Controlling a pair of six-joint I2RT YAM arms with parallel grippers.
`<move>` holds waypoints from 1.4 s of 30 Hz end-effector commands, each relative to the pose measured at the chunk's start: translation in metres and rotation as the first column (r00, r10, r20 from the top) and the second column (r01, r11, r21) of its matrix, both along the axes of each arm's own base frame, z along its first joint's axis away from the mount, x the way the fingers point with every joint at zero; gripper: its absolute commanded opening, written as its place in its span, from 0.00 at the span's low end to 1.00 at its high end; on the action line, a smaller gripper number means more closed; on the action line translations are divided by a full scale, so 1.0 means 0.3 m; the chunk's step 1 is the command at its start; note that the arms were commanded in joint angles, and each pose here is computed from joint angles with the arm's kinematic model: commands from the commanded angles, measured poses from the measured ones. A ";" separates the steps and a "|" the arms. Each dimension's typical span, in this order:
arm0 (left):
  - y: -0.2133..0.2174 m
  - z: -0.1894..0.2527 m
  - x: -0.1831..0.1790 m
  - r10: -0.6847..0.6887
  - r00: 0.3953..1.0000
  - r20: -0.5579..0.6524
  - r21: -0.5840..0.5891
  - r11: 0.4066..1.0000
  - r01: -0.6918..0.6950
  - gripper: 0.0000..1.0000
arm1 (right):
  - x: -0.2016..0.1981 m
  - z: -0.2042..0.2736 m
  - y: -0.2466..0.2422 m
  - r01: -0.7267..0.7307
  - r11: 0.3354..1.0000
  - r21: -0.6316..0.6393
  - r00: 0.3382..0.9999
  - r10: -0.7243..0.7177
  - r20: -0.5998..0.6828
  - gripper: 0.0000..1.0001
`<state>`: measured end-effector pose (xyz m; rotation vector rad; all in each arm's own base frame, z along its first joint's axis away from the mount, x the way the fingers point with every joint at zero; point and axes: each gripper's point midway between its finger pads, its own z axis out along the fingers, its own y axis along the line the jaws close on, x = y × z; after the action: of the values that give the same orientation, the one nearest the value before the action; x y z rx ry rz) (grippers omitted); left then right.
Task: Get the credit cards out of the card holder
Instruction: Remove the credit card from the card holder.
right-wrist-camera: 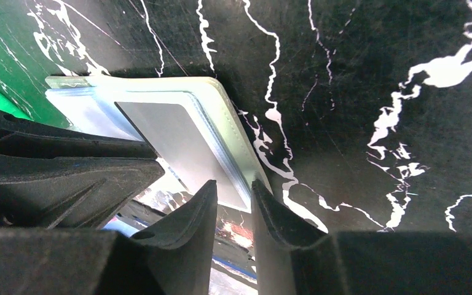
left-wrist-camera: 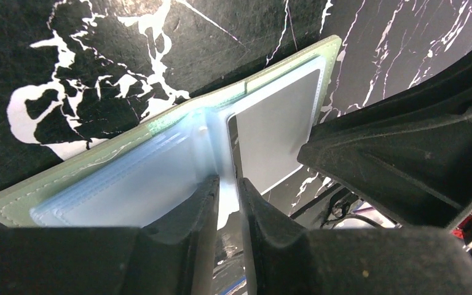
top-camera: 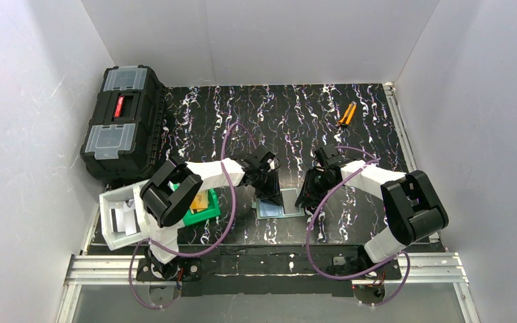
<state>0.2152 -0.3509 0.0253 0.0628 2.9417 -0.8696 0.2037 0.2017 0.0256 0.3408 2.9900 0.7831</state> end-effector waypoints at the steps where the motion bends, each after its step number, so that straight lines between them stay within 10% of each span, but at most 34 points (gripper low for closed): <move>1: 0.021 0.007 -0.009 0.026 1.000 -0.004 -0.021 0.999 -0.026 0.19 | -0.014 -0.039 -0.006 0.000 1.000 -0.024 1.000 -0.001 -0.020 0.33; 42: 0.034 0.018 -0.001 0.085 0.994 -0.067 -0.195 0.976 -0.097 0.20 | -0.048 -0.104 0.042 -0.057 0.995 -0.080 0.994 0.049 -0.094 0.17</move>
<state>0.2154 -0.3516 0.0247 -0.0858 2.8810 -1.1774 0.1937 0.2209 0.0208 0.3037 3.0801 0.7907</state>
